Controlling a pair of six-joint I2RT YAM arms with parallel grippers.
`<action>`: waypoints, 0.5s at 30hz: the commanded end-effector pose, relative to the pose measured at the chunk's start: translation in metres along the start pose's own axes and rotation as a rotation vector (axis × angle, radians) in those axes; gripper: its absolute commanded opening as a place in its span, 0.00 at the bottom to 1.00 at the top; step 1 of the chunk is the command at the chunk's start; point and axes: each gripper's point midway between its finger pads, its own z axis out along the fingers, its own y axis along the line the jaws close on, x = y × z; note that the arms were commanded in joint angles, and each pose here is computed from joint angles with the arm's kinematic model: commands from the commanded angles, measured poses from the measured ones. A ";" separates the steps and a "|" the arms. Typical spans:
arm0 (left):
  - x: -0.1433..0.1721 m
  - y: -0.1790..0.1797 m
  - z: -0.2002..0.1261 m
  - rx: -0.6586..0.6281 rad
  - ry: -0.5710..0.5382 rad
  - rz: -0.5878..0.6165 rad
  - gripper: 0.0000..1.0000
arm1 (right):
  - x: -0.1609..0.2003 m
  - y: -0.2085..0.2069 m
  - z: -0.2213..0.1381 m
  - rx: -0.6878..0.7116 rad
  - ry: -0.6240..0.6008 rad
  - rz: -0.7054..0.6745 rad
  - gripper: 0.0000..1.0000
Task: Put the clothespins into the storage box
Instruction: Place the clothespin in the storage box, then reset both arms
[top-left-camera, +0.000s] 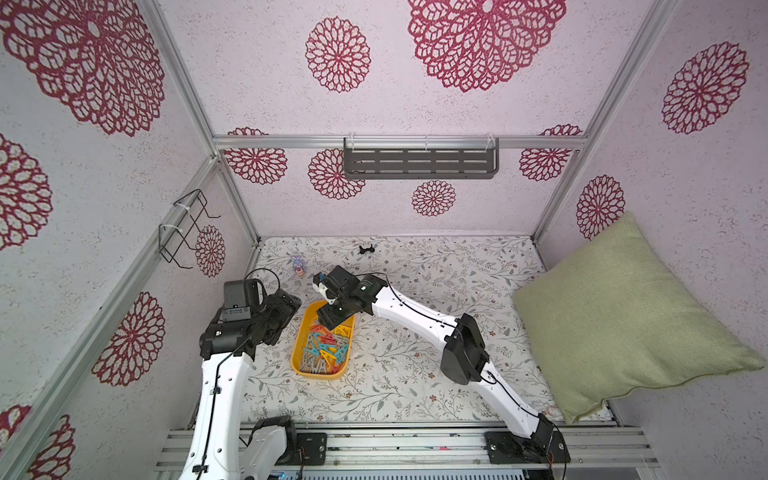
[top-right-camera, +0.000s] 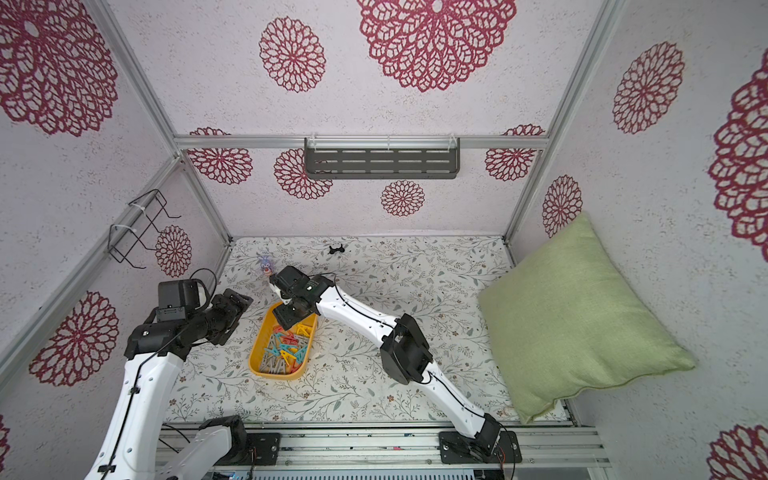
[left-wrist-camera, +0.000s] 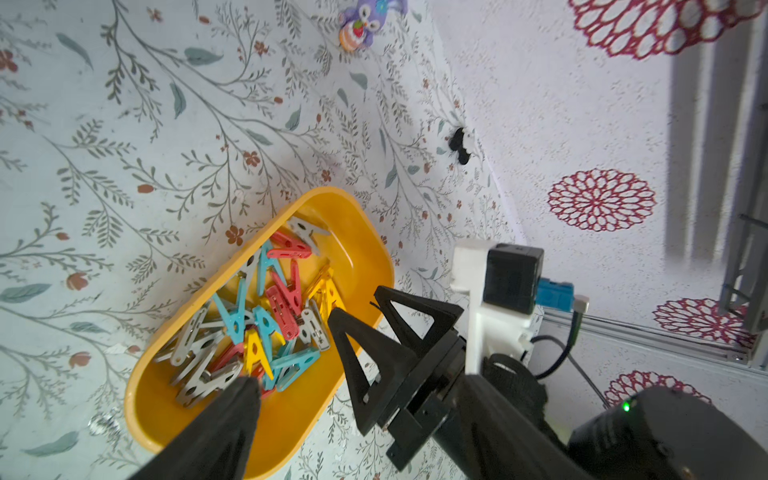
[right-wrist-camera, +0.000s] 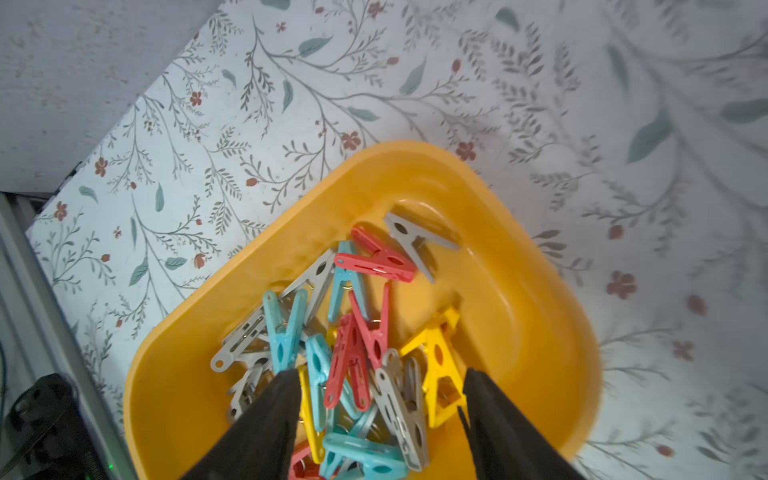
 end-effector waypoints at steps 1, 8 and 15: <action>-0.037 -0.023 -0.021 0.035 -0.162 0.110 0.83 | -0.070 -0.006 -0.116 0.081 -0.280 -0.008 0.71; -0.092 -0.058 -0.064 0.012 -0.406 0.292 0.97 | -0.084 -0.064 -0.220 0.288 -0.501 0.070 0.74; -0.135 -0.082 -0.108 0.021 -0.710 0.428 0.97 | -0.044 -0.151 -0.341 0.486 -0.879 0.258 0.99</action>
